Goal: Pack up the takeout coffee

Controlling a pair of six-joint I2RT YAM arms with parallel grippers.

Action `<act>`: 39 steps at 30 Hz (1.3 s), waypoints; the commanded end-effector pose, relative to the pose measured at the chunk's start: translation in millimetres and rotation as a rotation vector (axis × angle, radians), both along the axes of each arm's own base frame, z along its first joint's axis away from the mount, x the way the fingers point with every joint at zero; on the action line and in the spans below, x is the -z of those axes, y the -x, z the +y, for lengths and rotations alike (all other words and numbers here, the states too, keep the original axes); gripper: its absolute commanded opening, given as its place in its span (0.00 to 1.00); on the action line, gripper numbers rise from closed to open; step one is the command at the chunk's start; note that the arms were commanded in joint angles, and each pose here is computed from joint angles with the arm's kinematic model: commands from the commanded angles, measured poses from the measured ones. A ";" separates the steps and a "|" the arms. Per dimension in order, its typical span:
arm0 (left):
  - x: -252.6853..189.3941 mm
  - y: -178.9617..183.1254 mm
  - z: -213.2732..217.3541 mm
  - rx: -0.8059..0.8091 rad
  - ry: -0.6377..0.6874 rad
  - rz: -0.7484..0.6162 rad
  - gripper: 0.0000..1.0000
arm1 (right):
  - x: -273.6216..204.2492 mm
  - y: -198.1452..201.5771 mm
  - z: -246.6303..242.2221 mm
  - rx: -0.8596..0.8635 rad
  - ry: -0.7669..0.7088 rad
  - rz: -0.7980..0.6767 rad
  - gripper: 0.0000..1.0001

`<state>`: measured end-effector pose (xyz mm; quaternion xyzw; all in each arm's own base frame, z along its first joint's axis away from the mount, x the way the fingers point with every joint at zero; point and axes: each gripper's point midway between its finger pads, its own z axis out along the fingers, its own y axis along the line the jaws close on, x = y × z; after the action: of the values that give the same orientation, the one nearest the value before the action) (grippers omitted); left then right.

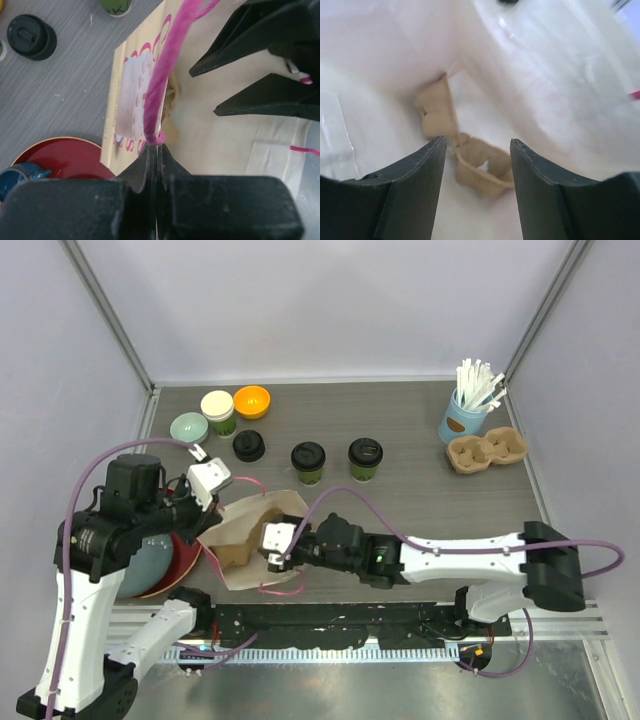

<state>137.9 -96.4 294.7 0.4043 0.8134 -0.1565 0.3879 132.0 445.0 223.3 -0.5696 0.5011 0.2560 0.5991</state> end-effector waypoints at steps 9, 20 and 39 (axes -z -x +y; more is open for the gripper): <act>3.2 45.3 -32.1 0.160 0.148 0.287 0.00 | -136.4 27.1 -50.2 -0.005 -0.203 0.227 0.80; 25.9 25.8 -34.4 0.148 0.114 0.347 0.00 | -166.0 8.3 -64.1 0.140 -0.252 0.299 0.80; 47.8 -11.0 -21.5 0.030 0.021 0.304 0.00 | -156.5 -57.5 -94.1 0.369 -0.258 0.412 0.80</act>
<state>152.9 -134.3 262.6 0.4135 0.8210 -0.2655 0.2906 162.9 367.9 359.0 -0.3936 0.6461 0.3033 0.5793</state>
